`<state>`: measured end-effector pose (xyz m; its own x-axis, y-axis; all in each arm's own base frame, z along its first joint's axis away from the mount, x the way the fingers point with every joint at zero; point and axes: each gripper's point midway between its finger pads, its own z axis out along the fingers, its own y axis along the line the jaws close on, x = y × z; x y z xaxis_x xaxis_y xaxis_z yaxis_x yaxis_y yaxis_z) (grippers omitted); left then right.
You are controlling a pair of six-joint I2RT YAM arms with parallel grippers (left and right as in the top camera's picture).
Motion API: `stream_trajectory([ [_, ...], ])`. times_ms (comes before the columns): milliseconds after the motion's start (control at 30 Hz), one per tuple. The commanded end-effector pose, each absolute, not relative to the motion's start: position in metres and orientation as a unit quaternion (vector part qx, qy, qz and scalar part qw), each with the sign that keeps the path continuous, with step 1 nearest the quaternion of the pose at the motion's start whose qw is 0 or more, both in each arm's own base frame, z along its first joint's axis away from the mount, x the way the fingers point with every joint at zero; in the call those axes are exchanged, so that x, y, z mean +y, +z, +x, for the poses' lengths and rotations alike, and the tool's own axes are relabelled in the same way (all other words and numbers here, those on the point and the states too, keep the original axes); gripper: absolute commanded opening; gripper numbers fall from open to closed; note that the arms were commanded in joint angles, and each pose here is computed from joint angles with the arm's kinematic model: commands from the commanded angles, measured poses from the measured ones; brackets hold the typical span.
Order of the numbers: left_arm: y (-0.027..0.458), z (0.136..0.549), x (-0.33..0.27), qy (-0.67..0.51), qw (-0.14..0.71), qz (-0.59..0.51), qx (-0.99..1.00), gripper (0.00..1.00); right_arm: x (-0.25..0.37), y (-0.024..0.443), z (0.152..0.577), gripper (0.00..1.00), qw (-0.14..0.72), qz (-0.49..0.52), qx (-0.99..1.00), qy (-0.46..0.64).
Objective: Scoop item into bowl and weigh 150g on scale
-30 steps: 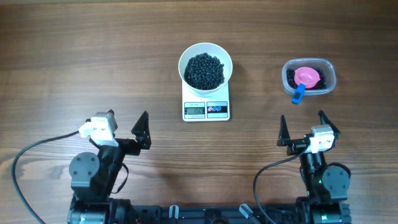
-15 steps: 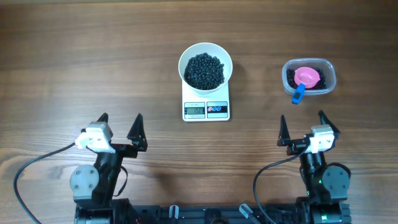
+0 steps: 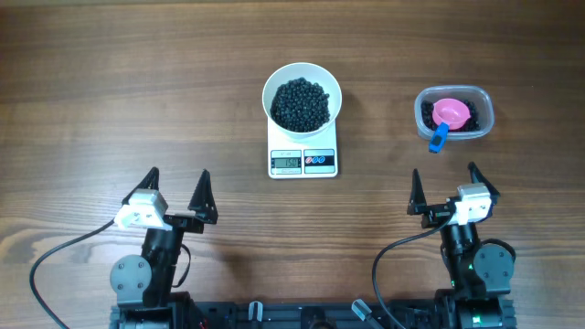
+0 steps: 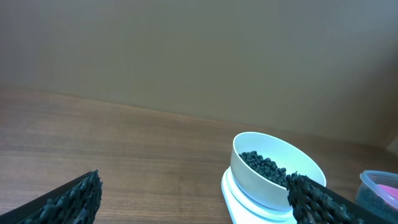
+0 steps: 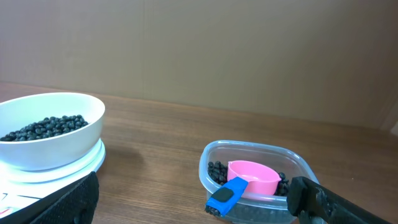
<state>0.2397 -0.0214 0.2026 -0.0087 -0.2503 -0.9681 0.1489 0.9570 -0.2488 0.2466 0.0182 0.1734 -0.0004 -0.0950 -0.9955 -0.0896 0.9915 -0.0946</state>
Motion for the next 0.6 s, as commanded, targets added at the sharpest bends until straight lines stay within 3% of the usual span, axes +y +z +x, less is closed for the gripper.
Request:
stream_trajectory([
  [0, 0.198, 0.241, -0.021, -0.145, 0.707, -0.036, 0.691, 1.0, 0.018, 0.175, 0.246, 0.99, 0.708, -0.067, 0.703, -0.005],
  [333, 0.19, 0.244, -0.019, -0.141, 0.714, -0.037, 0.684, 1.0, 0.018, 0.175, 0.246, 1.0, 0.708, -0.067, 0.703, -0.006],
  [567, 0.161, 0.244, -0.019, -0.142, 0.671, -0.049, 0.726, 1.0, 0.018, 0.175, 0.246, 1.0, 0.708, -0.067, 0.703, -0.005],
])
